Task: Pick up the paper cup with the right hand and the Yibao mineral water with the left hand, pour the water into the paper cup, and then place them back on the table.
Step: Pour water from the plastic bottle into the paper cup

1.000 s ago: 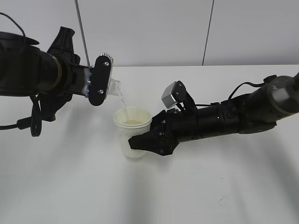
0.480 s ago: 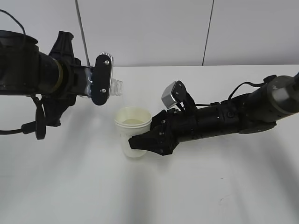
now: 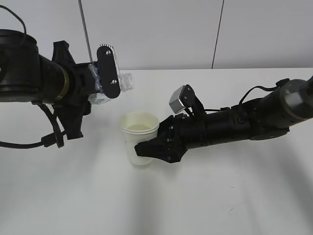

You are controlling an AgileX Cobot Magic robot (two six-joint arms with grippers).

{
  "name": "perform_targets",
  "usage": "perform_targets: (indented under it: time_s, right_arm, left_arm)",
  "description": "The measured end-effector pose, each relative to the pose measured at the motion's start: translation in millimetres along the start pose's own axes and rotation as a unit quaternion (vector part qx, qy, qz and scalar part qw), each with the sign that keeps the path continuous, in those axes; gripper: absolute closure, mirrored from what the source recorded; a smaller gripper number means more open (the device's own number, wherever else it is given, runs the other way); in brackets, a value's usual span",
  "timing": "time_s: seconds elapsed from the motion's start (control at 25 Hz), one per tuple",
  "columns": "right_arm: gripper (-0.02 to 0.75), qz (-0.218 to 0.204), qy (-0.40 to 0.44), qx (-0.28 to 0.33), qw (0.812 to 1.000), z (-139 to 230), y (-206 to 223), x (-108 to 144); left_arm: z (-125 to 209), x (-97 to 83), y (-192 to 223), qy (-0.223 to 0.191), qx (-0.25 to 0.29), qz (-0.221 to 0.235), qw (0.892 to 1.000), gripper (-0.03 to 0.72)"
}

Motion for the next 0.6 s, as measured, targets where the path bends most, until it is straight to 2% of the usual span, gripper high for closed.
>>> perform_targets:
  time_s: [0.32,0.6]
  right_arm:
    - [0.236,0.001,0.001,0.000,1.000,0.1,0.0,-0.2]
    - [0.236,0.001,0.009,0.000,1.000,0.1,0.0,-0.2]
  left_arm:
    - [-5.1,-3.8,-0.2,-0.094,-0.016,0.015,0.995,0.383]
    - [-7.1,-1.8,2.0,-0.173,-0.038,0.022,0.984,0.384]
Point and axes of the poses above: a point on each arm's last joint axis where the gripper is mounted, y pointing out along that axis toward the gripper, x along the wrist's bending axis when the last joint is at zero, z = x × y, the point moved 6 cm from there along y, pointing out along that axis toward the gripper, and after that the axes turned 10 degrees about y, right-handed, at the moved point
